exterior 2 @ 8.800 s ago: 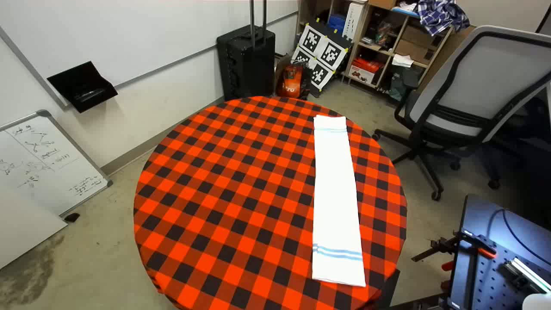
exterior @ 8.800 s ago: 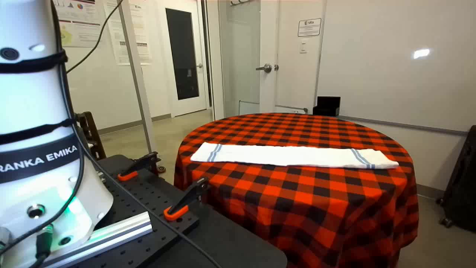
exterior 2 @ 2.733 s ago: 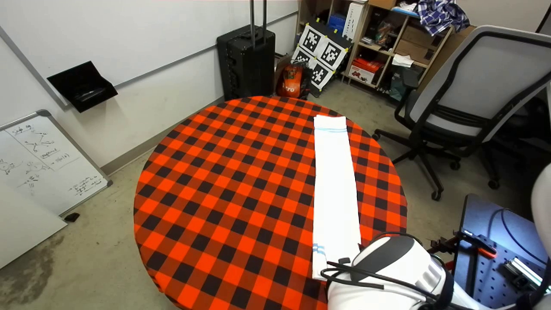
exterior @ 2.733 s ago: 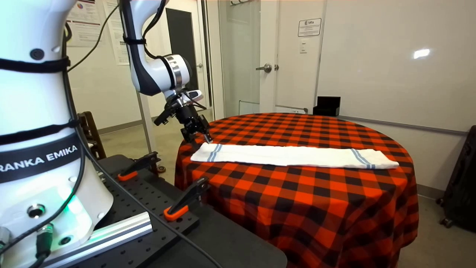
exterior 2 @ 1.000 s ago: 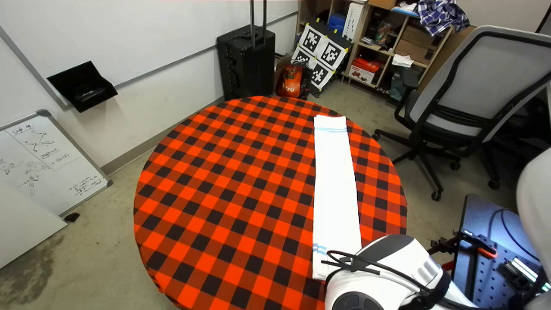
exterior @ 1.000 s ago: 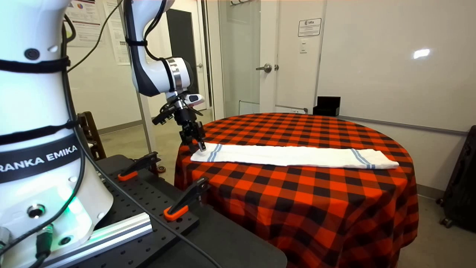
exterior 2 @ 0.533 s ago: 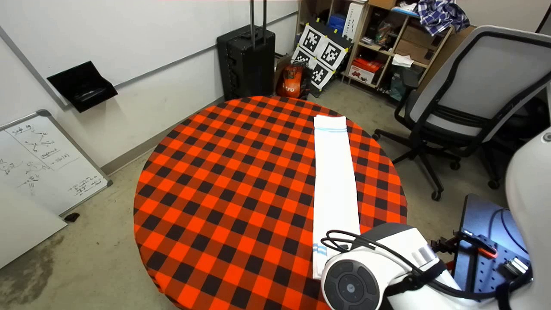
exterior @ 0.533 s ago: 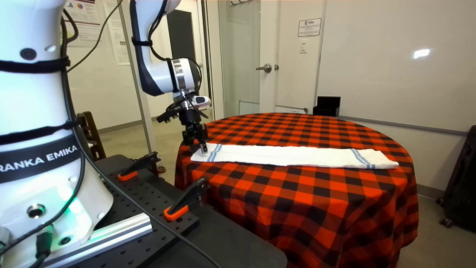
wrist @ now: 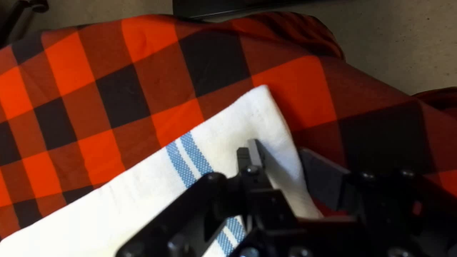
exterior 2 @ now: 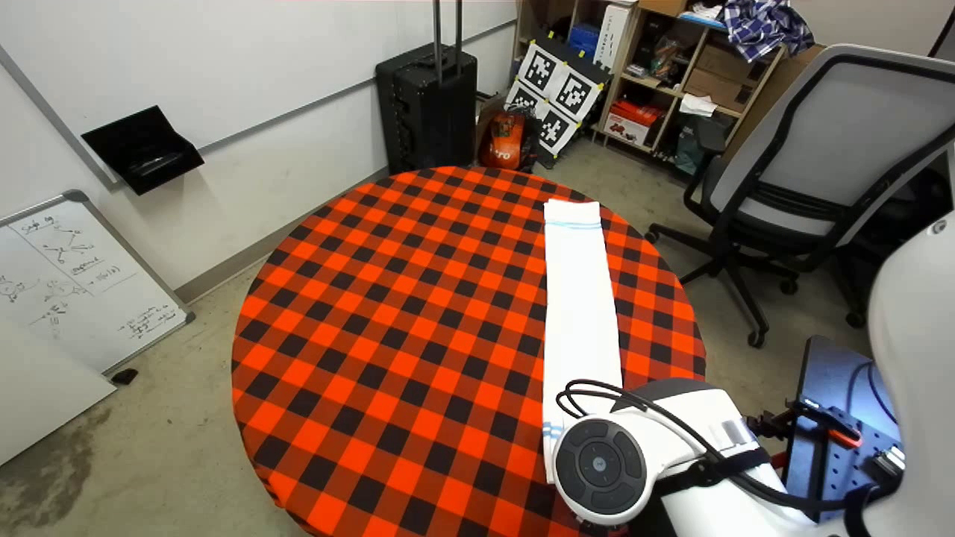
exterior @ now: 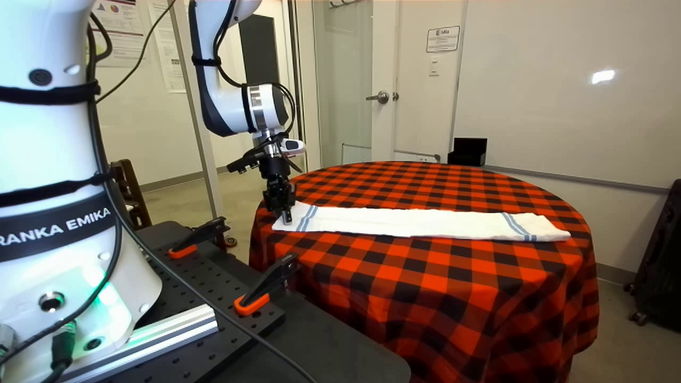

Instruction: Fold the towel three times over

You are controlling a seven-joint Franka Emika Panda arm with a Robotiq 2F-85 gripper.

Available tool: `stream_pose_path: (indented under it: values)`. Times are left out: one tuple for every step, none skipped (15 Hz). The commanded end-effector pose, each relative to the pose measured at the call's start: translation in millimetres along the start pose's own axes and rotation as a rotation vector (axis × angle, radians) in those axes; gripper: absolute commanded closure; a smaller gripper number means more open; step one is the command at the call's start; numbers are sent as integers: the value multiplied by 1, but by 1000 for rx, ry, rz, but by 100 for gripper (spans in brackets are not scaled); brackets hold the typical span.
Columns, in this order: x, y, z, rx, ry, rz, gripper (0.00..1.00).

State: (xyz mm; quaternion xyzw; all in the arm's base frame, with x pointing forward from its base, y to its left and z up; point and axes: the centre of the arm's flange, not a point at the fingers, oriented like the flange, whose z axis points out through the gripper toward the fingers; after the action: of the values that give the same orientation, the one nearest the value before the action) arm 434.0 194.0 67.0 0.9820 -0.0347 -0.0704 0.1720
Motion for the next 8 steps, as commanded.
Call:
stream_pose_path:
  values:
    - [2,3,0,19,3,-14,99]
    - [2,4,-3,19,8,-12,100]
    - [2,5,-9,26,18,-10,100]
    - [1,4,-15,36,24,-9,100]
    - [0,3,-24,44,37,-9,98]
    - [-1,1,-32,50,48,-17,98]
    - [-2,-1,-42,47,63,-32,98]
    - [-3,-3,-51,45,77,-46,98]
